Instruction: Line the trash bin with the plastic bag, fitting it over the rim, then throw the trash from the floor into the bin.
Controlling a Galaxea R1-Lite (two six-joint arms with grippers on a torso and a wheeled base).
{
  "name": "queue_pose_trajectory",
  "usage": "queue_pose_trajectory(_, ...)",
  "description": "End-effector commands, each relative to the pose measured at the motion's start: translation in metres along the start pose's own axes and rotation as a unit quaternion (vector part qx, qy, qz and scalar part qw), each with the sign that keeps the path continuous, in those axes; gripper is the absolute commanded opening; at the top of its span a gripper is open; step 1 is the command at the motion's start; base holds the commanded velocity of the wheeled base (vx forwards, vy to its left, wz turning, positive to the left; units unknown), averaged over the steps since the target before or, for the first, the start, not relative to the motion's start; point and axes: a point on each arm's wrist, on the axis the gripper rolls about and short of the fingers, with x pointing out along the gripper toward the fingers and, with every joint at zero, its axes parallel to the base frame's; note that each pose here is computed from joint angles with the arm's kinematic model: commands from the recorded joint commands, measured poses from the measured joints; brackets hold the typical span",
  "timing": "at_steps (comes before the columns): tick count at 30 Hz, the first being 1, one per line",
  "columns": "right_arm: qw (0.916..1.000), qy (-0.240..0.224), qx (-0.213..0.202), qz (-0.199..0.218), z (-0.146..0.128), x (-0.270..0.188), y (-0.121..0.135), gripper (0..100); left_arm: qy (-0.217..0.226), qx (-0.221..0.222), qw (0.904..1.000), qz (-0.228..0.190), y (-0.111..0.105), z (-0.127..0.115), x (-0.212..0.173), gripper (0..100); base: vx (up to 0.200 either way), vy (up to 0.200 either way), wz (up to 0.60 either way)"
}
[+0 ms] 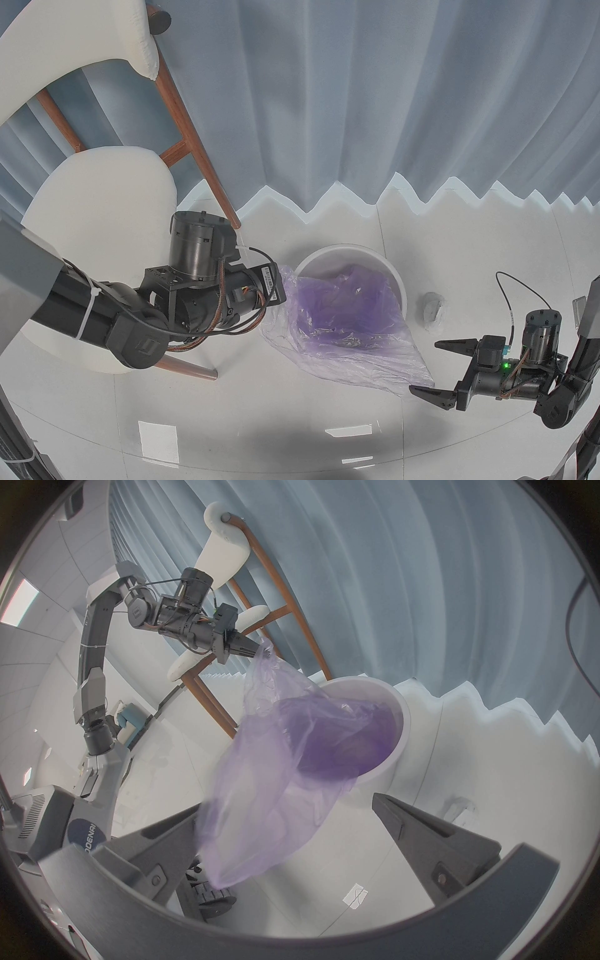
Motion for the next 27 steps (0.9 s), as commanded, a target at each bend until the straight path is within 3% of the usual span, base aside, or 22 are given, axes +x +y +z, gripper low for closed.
queue_pose_trajectory(1,1.0,-0.003,0.003,-0.002,-0.001,0.015,-0.011,100,0.0,-0.001,1.0,0.0,0.0,0.0,0.0,0,0.0,0.0,0.0)
queue_pose_trajectory(2,1.0,-0.005,0.004,-0.004,0.0,0.016,-0.012,0,0.0,-0.001,1.0,0.0,0.0,0.0,0.0,0,0.0,0.0,0.0)
queue_pose_trajectory(8,0.9991,-0.029,0.021,-0.024,0.007,0.014,-0.022,0,-0.003,-0.002,1.0,0.005,0.003,0.001,0.001,0,0.0,0.0,0.0)
queue_pose_trajectory(12,0.9956,-0.055,0.054,-0.053,0.011,0.012,-0.038,0,-0.014,-0.006,0.9999,0.006,0.003,0.009,0.009,0,0.0,0.0,0.0)
queue_pose_trajectory(21,0.9855,-0.107,0.104,-0.082,0.028,0.029,-0.074,0,-0.032,-0.009,0.9994,0.003,0.001,0.021,0.042,0,0.0,0.0,0.0)
queue_pose_trajectory(27,0.977,-0.137,0.13,-0.098,0.04,0.046,-0.094,0,-0.017,-0.026,0.9994,0.015,-0.005,0.036,0.052,0,0.0,0.0,0.0)
